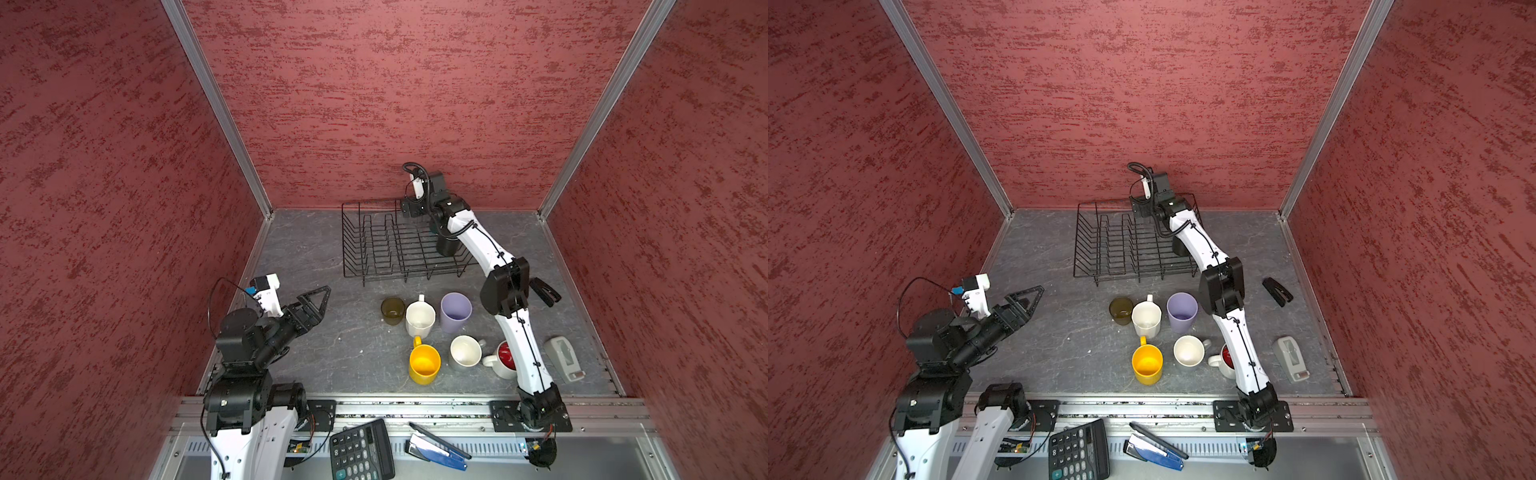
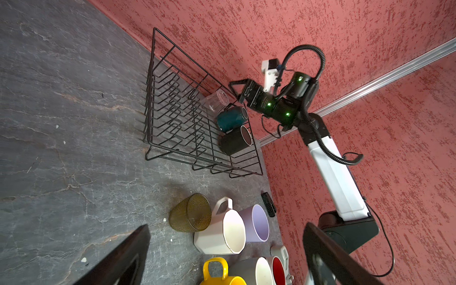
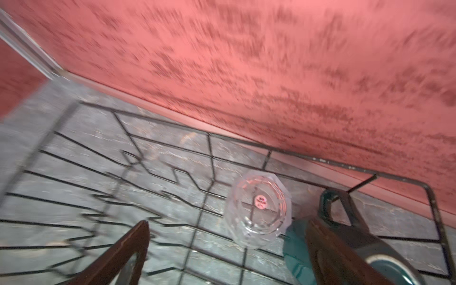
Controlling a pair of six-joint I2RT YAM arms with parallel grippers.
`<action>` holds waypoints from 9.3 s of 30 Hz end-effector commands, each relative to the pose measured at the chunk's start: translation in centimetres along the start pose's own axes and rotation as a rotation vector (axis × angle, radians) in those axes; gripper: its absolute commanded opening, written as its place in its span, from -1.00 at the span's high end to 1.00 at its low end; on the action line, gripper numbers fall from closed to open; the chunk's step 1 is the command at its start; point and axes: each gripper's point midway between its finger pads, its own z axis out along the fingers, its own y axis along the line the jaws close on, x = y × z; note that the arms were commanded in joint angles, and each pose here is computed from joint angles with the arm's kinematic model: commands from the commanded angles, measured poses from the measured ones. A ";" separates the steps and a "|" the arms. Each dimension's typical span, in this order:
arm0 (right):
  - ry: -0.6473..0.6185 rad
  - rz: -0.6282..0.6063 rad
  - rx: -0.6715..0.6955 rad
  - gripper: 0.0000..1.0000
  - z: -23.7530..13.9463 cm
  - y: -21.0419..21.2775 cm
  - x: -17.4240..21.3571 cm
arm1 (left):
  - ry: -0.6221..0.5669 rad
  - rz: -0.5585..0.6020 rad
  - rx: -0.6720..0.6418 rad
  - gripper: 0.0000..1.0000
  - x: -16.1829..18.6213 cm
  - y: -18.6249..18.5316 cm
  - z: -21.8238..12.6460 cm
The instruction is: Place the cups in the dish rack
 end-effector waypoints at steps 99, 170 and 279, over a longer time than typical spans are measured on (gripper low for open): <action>-0.097 0.197 -0.143 -0.97 -25.2 2.2 8.2 | 0.820 0.533 -0.458 1.00 27.8 0.8 9.3; -0.214 -0.017 -1.284 -0.97 -31.4 21.8 10.4 | 0.512 -0.172 0.581 1.00 6.1 -8.3 9.0; 0.223 0.263 -1.238 -0.18 -30.7 23.9 12.7 | 0.029 0.673 0.685 1.00 3.8 -10.1 8.2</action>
